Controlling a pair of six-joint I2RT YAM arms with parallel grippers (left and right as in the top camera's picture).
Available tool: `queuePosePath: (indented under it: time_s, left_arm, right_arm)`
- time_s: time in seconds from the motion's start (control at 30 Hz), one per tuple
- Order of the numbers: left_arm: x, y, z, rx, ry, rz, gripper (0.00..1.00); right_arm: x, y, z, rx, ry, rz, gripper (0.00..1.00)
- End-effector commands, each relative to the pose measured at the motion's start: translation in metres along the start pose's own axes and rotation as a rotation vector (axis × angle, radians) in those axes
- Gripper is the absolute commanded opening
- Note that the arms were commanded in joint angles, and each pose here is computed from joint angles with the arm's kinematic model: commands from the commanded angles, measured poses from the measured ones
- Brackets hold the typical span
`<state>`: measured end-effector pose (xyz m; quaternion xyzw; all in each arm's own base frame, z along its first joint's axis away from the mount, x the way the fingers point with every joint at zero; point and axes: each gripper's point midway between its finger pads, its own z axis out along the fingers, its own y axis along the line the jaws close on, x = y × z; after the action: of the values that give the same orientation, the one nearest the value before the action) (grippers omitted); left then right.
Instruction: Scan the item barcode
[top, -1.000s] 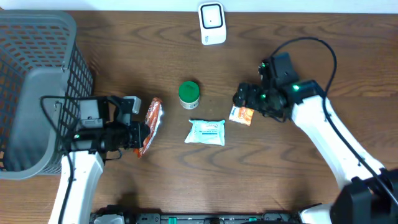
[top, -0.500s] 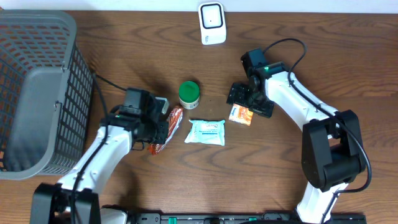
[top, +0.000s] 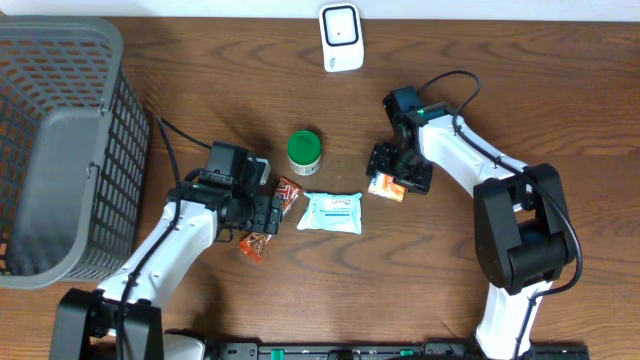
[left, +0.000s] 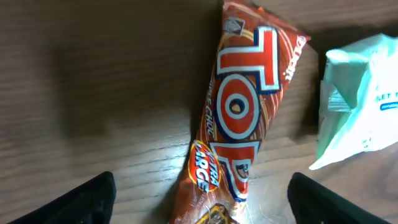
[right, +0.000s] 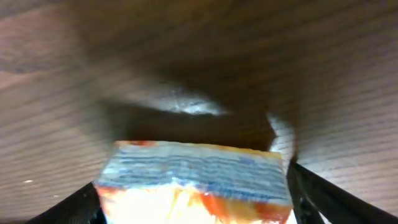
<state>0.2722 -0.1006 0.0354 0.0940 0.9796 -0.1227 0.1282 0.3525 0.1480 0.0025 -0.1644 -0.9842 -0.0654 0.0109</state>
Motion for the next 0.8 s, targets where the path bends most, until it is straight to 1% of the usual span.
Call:
queuePosePath:
  time_s: [0.0, 0.13, 0.17, 0.2, 0.27, 0.33, 0.4, 0.43, 0.5, 0.57, 0.63, 0.7, 0.73, 0.77]
  left_arm:
    - [-0.025, -0.003, -0.028, -0.019, -0.110, 0.020, 0.98]
    - [-0.059, -0.017, -0.085, -0.011, -0.303, 0.054, 1.00]
    - [-0.072, -0.021, -0.112, -0.014, -0.392, 0.069, 0.98]
    - [-0.078, -0.024, -0.126, -0.017, -0.439, 0.077, 0.98]
    - [-0.096, -0.028, -0.172, -0.044, -0.590, 0.100, 0.98]
    - [-0.112, -0.027, -0.232, -0.114, -0.782, 0.116, 0.98]
    - [-0.122, -0.023, -0.281, -0.183, -0.947, 0.093, 0.98]
    - [-0.126, -0.021, -0.306, -0.212, -1.030, 0.077, 0.98]
    - [-0.128, -0.019, -0.354, -0.256, -1.194, 0.044, 0.98]
    - [-0.125, -0.019, -0.390, -0.274, -1.316, 0.025, 0.98]
    - [-0.123, -0.024, -0.413, -0.286, -1.393, 0.052, 0.98]
    - [-0.122, -0.021, -0.431, -0.316, -1.451, 0.033, 0.98]
    - [-0.121, -0.017, -0.442, -0.348, -1.483, 0.008, 0.98]
    - [-0.120, -0.017, -0.444, -0.367, -1.485, 0.022, 0.98]
  right_arm:
    - [0.001, 0.004, 0.005, 0.003, 0.010, -0.020, 0.76]
    - [0.002, 0.003, 0.005, 0.004, 0.012, -0.047, 0.63]
    - [0.003, 0.002, 0.004, 0.006, 0.016, -0.057, 0.61]
    - [0.004, 0.002, 0.004, 0.009, 0.020, -0.059, 0.61]
    - [0.008, -0.002, 0.003, 0.019, 0.042, -0.061, 0.61]
    - [0.017, -0.002, 0.002, 0.001, 0.088, -0.098, 0.61]
    - [0.025, -0.003, -0.001, -0.023, 0.139, -0.125, 0.61]
    - [0.028, -0.003, -0.004, -0.036, 0.163, -0.133, 0.61]
    - [0.033, -0.006, -0.011, -0.054, 0.208, -0.151, 0.57]
    - [0.035, -0.009, -0.021, -0.067, 0.243, -0.170, 0.57]
    - [0.037, -0.011, -0.033, -0.075, 0.276, -0.193, 0.55]
    - [0.040, -0.014, -0.045, -0.070, 0.304, -0.214, 0.55]
    - [0.043, -0.016, -0.060, -0.064, 0.333, -0.246, 0.56]
    - [0.045, -0.017, -0.067, -0.061, 0.344, -0.258, 0.56]
